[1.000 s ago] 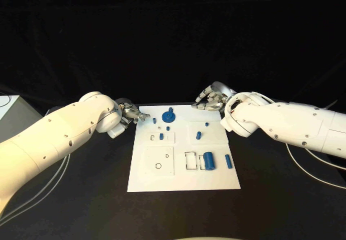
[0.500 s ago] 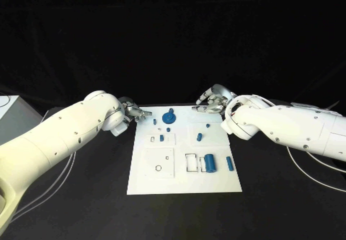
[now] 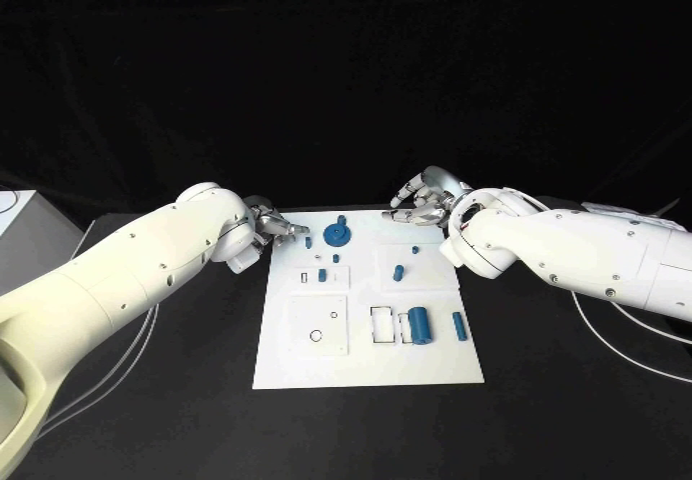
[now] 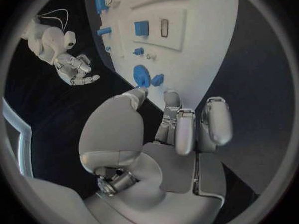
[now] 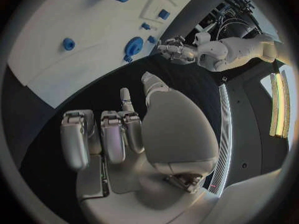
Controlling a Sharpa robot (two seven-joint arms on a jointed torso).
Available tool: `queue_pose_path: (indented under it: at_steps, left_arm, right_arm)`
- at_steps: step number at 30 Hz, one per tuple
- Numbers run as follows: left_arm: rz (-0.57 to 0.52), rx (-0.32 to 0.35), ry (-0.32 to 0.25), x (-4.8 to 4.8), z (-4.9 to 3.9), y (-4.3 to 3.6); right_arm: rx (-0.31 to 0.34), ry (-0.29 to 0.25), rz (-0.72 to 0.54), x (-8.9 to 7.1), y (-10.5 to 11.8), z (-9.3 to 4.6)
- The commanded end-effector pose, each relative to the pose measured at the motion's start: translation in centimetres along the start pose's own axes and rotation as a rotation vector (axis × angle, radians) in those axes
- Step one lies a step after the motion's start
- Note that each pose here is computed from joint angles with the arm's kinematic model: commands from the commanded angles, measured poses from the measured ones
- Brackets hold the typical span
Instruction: Assemble the parts on the task board
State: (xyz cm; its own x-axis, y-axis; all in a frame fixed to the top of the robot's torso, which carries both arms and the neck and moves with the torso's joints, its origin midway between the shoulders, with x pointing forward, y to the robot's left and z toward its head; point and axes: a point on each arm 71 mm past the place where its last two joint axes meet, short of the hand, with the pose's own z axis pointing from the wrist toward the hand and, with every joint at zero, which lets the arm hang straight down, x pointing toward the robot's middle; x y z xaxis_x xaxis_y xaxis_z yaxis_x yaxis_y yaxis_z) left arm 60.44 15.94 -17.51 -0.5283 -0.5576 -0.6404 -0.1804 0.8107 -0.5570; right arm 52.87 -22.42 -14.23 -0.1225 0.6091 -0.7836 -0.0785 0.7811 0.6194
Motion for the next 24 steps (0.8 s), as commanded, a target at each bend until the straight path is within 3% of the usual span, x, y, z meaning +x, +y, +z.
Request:
queue_pose_path:
  at_steps: [1,24]
  left_arm:
    - [0.015,0.022,0.018,0.19,0.04,-0.41]
    - [0.021,0.043,0.036,0.75,0.17,-1.34]
  right_arm:
    - [-0.019,-0.012,-0.004,-0.08,0.29,0.00]
    - [-0.026,-0.013,-0.003,-0.06,0.65,0.08]
